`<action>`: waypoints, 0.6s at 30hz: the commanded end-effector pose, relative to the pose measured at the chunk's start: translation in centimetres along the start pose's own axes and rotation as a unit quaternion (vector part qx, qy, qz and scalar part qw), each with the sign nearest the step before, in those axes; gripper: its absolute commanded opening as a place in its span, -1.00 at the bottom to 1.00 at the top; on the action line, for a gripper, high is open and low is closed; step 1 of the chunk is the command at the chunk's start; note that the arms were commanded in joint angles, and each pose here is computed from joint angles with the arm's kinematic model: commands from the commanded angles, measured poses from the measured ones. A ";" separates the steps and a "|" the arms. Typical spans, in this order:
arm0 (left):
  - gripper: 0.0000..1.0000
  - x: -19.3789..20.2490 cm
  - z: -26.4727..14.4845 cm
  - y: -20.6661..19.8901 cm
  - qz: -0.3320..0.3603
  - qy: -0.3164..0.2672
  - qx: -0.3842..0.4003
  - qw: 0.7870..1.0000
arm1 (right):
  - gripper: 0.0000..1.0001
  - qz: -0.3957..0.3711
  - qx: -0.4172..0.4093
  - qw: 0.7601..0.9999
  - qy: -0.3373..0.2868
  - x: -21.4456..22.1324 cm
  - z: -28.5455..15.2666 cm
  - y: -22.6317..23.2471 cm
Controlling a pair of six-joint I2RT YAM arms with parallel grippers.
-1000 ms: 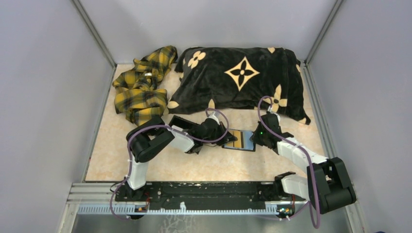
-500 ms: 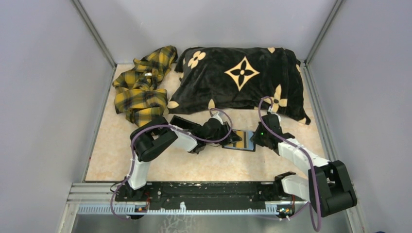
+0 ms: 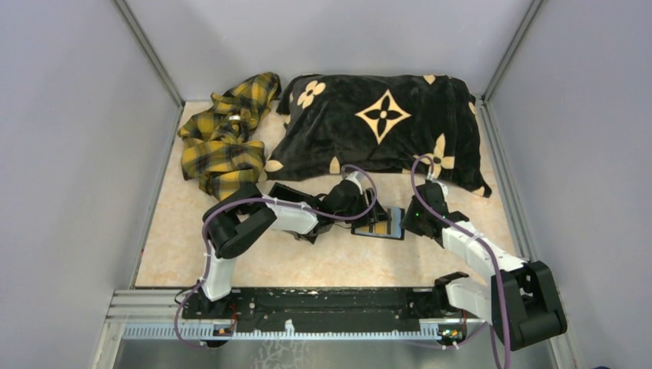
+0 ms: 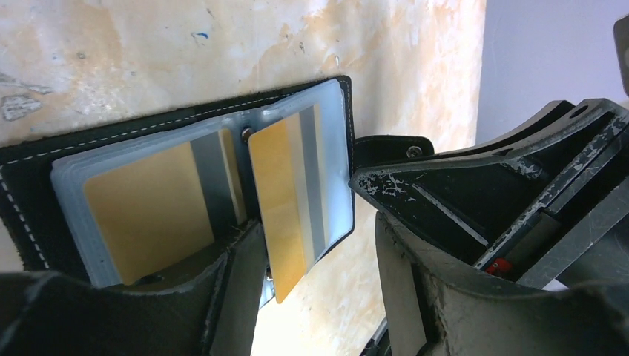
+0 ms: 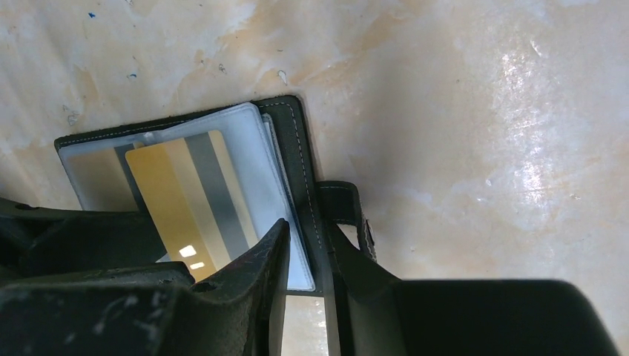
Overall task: Put the credit cards into the card holder
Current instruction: Insert the credit card into the card holder.
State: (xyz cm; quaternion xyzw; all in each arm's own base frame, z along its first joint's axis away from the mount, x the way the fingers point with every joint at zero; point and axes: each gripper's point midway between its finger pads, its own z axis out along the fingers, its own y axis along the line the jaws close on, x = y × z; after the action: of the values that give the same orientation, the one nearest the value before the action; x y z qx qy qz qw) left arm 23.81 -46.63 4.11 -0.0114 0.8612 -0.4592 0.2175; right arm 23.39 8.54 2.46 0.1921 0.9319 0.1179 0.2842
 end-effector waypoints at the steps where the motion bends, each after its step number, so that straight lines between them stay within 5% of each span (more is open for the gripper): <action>1: 0.26 3.3 -1.6 8.0 0.041 0.069 -0.162 0.983 | -0.55 0.003 -0.001 1.000 -0.027 -1.6 -0.4 0.3; 18: 0.50 2.7 -2.5 8.9 0.099 0.096 -0.222 0.965 | -0.74 0.007 -0.005 1.000 -0.025 -1.5 -0.2 0.5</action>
State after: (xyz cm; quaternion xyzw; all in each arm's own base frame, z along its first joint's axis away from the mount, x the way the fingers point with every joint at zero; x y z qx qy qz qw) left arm 23.78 -46.40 4.30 0.0498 0.8970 -0.3813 0.2183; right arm 23.33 8.37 2.40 0.1940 0.9322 0.1137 0.2837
